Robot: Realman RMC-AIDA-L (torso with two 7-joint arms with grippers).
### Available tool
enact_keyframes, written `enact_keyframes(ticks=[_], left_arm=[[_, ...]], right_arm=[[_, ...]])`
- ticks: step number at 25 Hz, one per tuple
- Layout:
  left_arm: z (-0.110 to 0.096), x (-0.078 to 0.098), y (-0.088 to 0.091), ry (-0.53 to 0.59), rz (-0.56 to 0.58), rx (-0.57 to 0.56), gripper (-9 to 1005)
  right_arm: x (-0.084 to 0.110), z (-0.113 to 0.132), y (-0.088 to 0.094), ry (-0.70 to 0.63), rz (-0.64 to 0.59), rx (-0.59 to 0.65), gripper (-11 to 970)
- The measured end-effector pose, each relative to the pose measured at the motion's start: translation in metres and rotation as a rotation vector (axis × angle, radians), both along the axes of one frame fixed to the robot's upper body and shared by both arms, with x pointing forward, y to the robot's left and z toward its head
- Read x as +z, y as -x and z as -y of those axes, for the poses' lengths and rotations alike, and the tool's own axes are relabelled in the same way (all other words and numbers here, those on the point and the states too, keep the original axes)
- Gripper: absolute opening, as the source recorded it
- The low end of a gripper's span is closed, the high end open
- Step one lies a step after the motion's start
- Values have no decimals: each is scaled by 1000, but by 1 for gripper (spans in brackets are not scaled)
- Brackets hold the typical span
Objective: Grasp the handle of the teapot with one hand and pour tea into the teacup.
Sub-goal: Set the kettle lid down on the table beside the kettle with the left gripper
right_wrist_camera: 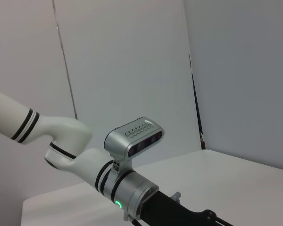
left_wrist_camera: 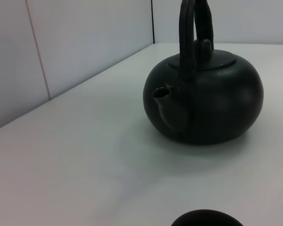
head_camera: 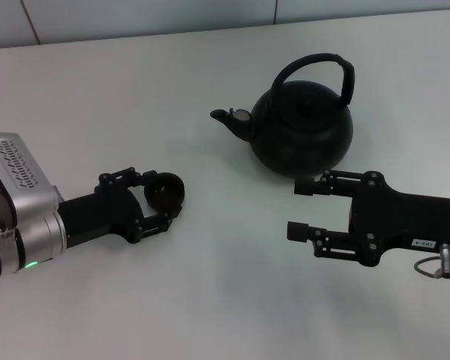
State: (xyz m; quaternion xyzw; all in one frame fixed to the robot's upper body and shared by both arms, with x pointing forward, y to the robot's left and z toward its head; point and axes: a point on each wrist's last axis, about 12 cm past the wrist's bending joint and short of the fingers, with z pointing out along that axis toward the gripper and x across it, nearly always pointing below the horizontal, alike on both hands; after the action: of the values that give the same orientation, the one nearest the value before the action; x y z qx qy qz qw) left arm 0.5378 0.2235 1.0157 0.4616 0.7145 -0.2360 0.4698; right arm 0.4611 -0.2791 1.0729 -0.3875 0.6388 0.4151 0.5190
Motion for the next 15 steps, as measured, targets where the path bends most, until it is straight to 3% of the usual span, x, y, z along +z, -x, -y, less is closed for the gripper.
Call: enact_keyframes(ticks=[15], left_arm=[[-1, 1, 0, -2, 3, -2, 786]], right_arm=[[0, 0, 0, 0, 0, 0, 570]])
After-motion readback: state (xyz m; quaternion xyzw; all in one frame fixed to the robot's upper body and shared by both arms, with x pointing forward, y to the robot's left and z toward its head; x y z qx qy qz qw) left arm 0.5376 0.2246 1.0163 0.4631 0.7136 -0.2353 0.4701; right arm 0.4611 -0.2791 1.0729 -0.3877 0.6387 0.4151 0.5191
